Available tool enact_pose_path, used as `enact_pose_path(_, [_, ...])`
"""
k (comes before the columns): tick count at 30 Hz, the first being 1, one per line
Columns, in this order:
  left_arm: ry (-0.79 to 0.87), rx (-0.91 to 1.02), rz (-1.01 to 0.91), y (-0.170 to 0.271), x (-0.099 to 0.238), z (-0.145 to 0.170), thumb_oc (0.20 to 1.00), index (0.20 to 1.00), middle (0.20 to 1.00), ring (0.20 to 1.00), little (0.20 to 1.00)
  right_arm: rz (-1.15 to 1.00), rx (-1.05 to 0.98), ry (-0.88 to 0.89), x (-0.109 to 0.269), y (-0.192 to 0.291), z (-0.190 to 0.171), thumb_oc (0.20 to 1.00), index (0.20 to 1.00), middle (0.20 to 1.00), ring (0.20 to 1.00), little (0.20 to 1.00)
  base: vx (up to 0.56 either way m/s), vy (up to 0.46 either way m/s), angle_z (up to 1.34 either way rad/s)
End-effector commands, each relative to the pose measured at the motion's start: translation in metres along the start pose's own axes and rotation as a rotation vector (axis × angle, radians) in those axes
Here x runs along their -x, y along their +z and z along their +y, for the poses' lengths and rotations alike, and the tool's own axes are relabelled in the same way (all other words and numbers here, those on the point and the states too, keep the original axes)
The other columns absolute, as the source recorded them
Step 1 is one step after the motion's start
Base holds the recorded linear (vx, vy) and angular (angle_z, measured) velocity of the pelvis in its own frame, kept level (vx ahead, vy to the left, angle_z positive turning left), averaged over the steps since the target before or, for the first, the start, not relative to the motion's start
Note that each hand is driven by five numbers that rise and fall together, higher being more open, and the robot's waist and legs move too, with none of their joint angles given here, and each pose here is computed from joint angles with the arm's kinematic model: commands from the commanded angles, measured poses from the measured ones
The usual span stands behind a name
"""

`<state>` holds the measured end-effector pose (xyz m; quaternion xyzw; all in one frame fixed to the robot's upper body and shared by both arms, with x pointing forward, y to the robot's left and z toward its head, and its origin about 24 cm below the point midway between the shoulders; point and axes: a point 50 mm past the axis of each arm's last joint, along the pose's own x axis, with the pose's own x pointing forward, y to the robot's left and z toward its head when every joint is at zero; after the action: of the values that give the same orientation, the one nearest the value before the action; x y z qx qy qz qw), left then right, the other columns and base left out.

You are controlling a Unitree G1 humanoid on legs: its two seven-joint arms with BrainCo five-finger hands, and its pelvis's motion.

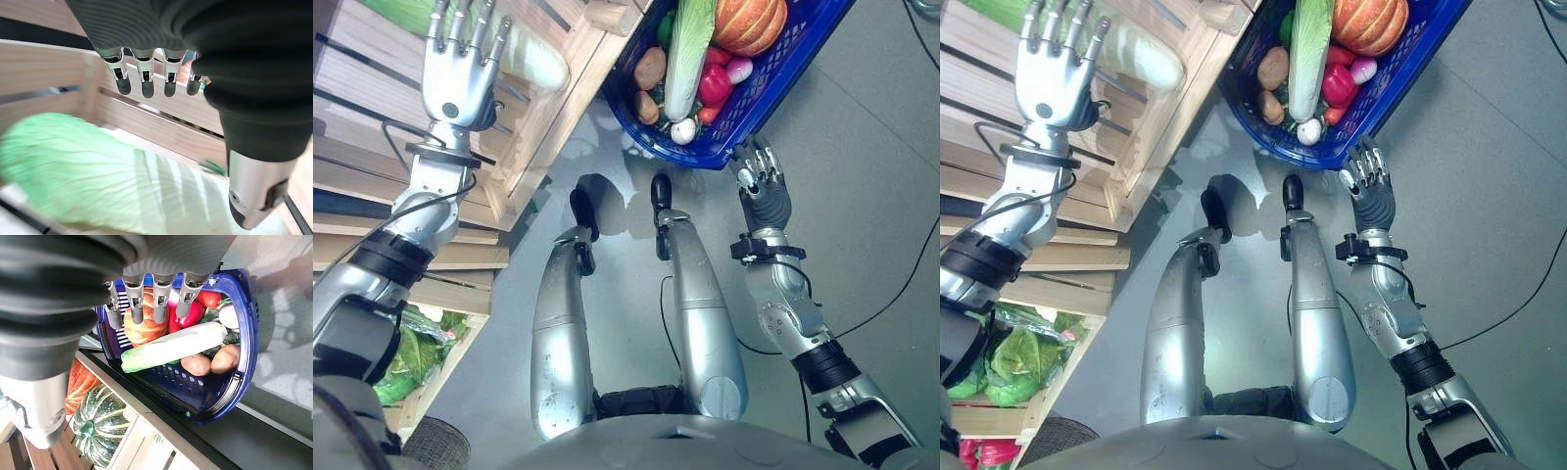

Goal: Pick up fruits and vegetables into the basket

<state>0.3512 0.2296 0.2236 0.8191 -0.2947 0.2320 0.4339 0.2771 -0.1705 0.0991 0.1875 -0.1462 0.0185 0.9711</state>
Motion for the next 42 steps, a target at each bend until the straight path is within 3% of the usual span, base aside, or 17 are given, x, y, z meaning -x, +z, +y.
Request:
enact_pose_path(1, [-0.041,-0.126,0.067,-0.027,-0.004,-0.003,1.000,1.000,1.000,1.000,1.000,-0.040,-0.028,0.050,0.005,0.008,0.006,1.000,1.000,1.000,1.000,1.000,0.03,0.031,-0.11])
enact_pose_path(22, [-0.194,-0.152,0.315,-0.048,-0.037,-0.015,1.000,1.000,1.000,1.000,1.000,-0.025,-0.012,0.016,-0.004,0.001,0.008,1.000,1.000,1.000,1.000,1.000,0.02,0.037,-0.09])
enact_pose_path(42, [-0.562,0.003,0.388,-0.030,-0.029,-0.038,1.000,1.000,1.000,1.000,1.000,-0.019,-0.017,0.026,-0.012,0.001,0.019,1.000,1.000,1.000,1.000,1.000,0.00,0.001,0.00])
